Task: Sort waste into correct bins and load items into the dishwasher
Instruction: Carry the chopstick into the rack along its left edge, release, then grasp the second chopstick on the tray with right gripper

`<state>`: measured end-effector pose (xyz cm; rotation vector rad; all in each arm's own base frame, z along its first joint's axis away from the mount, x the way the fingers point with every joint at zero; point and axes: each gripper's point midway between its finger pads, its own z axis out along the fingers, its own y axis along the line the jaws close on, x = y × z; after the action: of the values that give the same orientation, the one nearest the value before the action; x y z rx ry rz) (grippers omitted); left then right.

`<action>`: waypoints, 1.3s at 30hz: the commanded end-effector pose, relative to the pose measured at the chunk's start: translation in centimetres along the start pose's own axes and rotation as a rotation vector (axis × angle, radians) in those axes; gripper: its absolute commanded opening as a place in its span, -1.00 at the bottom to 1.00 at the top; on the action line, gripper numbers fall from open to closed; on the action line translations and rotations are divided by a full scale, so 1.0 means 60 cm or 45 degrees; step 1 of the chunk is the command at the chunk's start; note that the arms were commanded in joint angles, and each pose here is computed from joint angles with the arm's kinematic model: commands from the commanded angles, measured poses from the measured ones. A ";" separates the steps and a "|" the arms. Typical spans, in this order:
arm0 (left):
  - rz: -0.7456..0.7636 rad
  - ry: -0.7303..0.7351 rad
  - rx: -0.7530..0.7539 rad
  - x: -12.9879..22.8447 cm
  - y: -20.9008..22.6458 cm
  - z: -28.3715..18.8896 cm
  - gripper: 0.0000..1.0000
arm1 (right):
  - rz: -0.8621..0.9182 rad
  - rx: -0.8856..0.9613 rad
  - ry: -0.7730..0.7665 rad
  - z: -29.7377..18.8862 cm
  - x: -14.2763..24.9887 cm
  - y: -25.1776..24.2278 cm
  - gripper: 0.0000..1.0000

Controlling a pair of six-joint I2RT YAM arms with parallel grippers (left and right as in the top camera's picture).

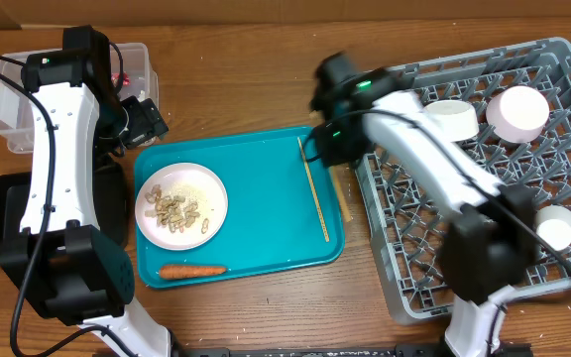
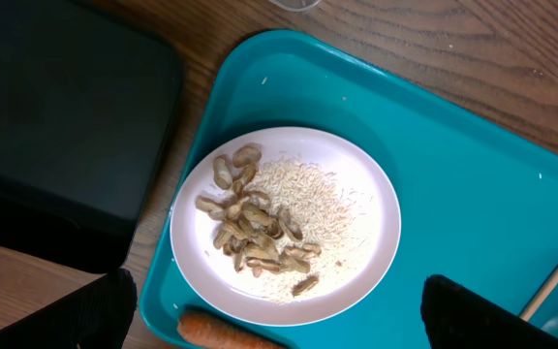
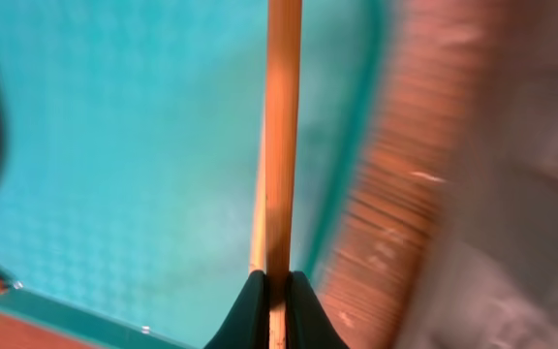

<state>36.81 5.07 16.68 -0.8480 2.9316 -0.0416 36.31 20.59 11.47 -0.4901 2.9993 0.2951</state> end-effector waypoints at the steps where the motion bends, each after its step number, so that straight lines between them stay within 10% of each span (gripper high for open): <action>1: -0.006 0.002 0.011 0.003 -0.005 -0.001 0.91 | 0.024 0.083 -0.116 -0.079 -0.007 -0.058 -0.92; 21: -0.004 -0.001 0.013 0.002 -0.006 -0.001 0.91 | 0.108 0.090 0.076 -0.015 0.062 -0.128 -0.85; 24: -0.004 -0.002 0.014 0.002 -0.007 -0.001 0.92 | 0.107 0.090 0.068 -0.016 0.059 -0.128 -0.34; 39: -0.005 -0.010 0.022 -0.001 -0.009 -0.001 0.92 | -0.075 -0.063 -0.260 -0.124 -0.051 -0.014 -0.10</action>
<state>37.09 5.04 16.70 -0.8441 2.9218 -0.0495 39.82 16.06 17.96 -0.4274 2.8235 0.3061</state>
